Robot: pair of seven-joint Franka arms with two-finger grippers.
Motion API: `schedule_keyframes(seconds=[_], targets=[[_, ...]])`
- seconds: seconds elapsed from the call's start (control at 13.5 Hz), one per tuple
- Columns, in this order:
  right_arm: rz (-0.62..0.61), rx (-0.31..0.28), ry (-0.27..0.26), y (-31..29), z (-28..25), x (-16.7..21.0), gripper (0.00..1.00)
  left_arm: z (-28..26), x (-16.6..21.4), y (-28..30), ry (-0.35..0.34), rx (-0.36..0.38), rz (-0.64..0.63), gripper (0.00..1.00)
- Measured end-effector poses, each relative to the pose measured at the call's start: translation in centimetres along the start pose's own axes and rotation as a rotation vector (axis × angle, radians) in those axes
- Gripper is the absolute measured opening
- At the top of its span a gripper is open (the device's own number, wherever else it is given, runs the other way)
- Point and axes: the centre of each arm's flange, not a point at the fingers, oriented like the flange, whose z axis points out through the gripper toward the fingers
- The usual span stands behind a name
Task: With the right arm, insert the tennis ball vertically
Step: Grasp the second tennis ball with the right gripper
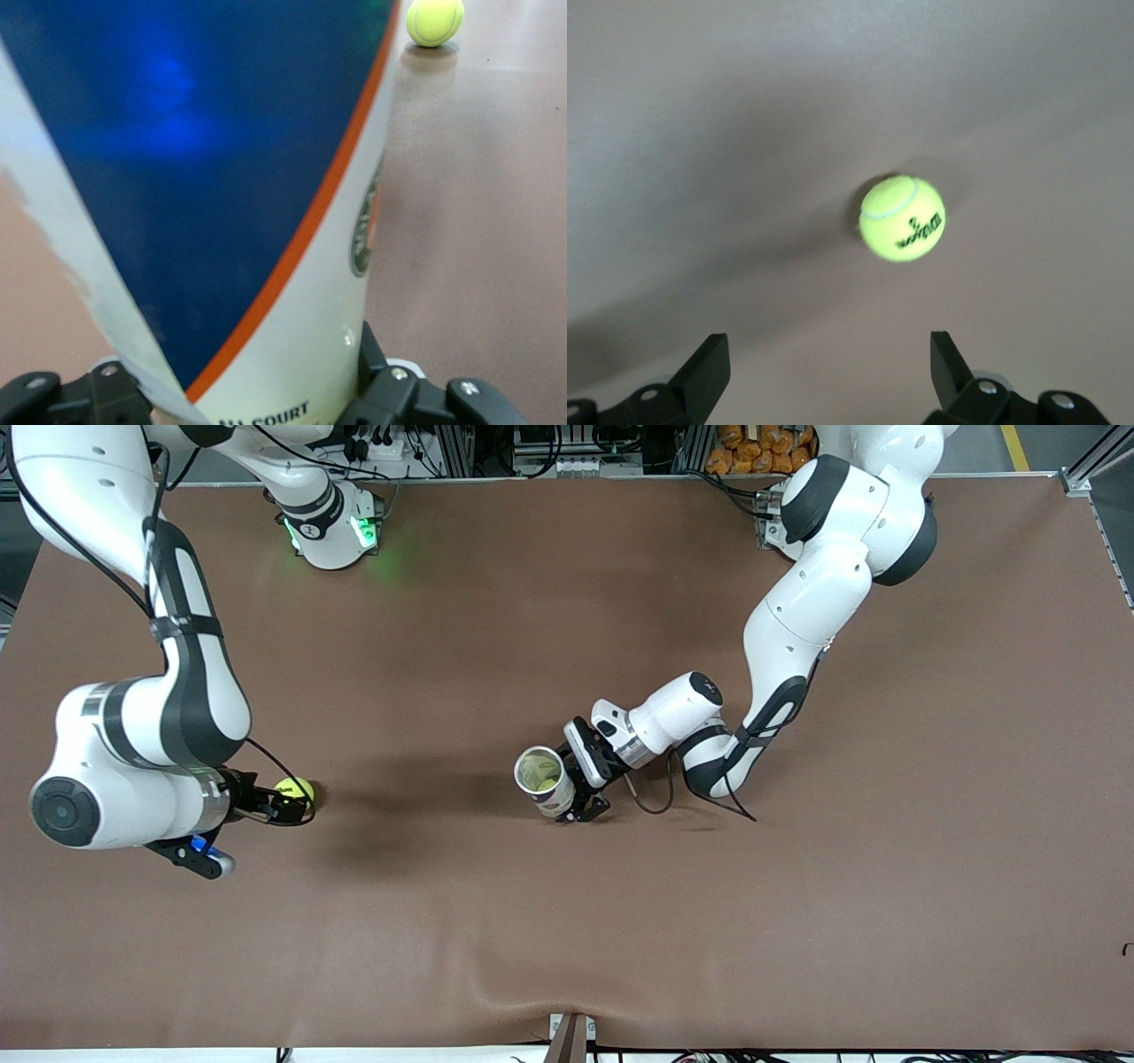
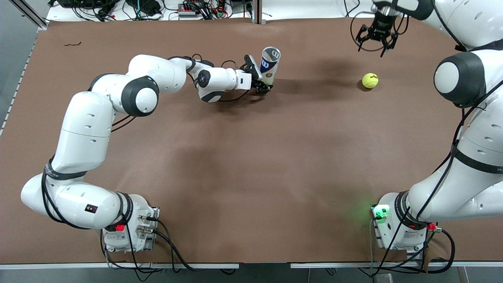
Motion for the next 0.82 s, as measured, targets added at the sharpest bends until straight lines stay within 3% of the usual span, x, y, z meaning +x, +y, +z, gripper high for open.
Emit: schedule_keyframes(seconds=[0.82], targets=[[0.013,-0.016,0.056,4.0,10.7,1.2,1.0,0.0,0.0,0.0,0.0,0.0,0.0,0.83]])
